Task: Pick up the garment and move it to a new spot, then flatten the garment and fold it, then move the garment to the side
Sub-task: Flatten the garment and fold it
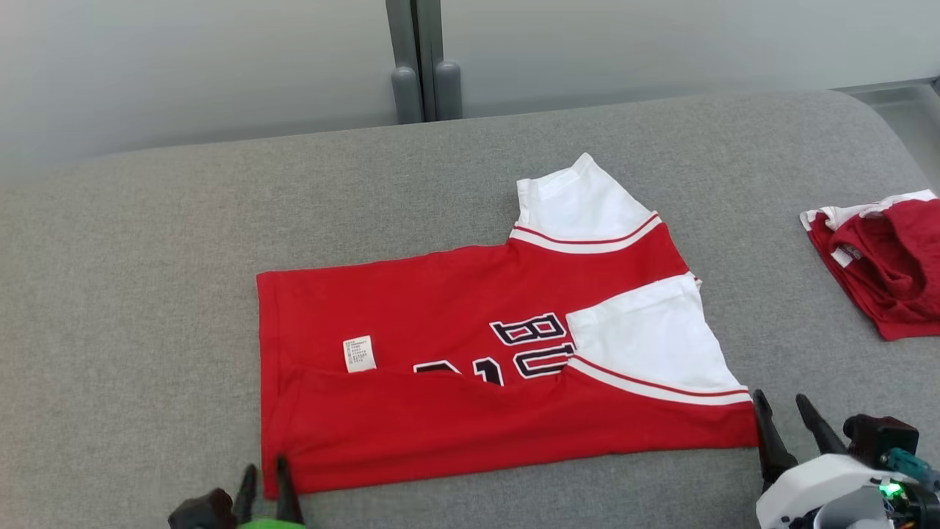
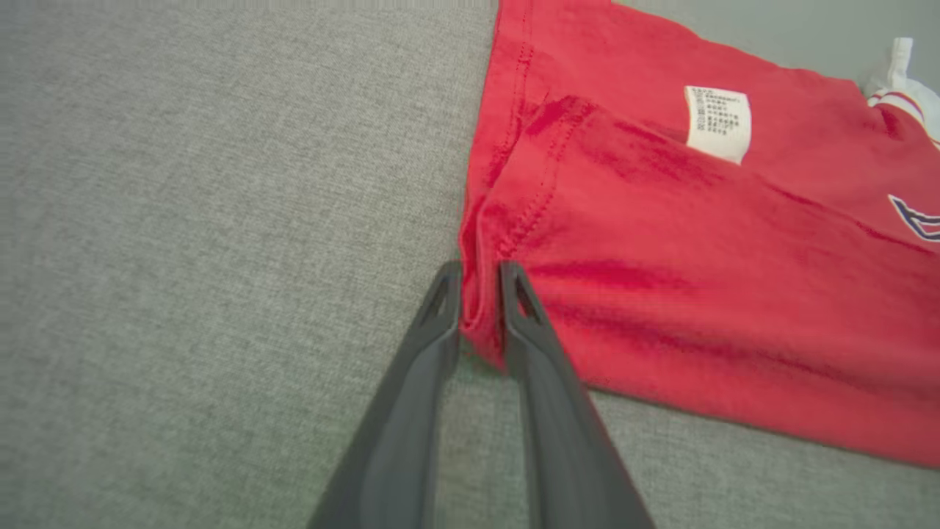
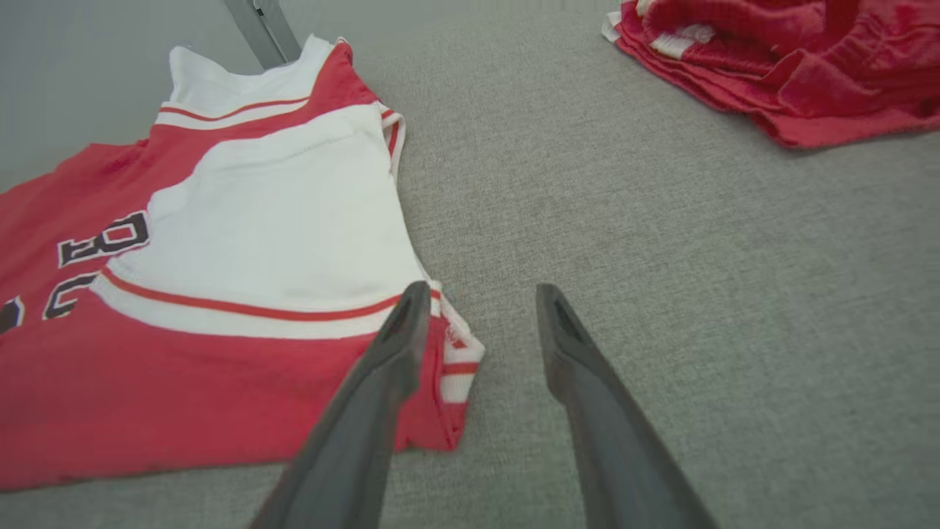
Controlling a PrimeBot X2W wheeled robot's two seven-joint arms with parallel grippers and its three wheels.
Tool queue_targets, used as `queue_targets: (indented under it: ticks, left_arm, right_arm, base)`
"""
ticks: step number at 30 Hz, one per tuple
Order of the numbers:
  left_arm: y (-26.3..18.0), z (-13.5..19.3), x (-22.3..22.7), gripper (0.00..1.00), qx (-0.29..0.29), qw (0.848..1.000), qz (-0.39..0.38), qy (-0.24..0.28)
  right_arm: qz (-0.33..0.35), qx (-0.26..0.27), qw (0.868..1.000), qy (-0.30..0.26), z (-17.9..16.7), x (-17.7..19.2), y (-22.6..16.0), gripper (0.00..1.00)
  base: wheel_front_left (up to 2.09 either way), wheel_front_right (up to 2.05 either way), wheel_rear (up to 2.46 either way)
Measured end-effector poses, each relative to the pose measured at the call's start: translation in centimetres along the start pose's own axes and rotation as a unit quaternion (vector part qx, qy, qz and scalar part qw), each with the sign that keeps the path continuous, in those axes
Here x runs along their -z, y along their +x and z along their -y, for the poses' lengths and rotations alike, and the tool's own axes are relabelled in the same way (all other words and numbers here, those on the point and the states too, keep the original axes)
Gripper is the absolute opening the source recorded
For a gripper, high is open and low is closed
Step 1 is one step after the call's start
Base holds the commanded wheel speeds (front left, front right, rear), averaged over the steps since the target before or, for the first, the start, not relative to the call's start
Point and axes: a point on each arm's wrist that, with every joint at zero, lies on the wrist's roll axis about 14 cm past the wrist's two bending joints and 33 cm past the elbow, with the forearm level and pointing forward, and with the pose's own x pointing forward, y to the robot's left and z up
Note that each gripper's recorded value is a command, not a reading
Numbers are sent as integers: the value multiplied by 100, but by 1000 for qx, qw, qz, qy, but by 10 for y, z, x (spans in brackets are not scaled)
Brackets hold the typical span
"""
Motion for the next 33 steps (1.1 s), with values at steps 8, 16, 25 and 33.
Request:
queue_targets:
  ticks: [8,16,25,33]
  left_arm:
    - [47,26,-57,100,31,997,69,33]
    - [109,36,-86,100,45,994,75,73]
    - [154,21,-82,100,25,995,38,85]
    - [167,15,-62,4,21,994,1,105]
  right_arm:
    - [49,-31,998,-35,-19,-42,45,100]
    - [55,-69,993,-78,-44,-58,98,100]
    - [50,-101,986,-120,-62,-63,146,100]
    - [46,-135,978,-154,-88,-68,179,100]
  base:
    - [0,0,0]
    - [0,0,0]
    - [0,0,0]
    - [0,0,0]
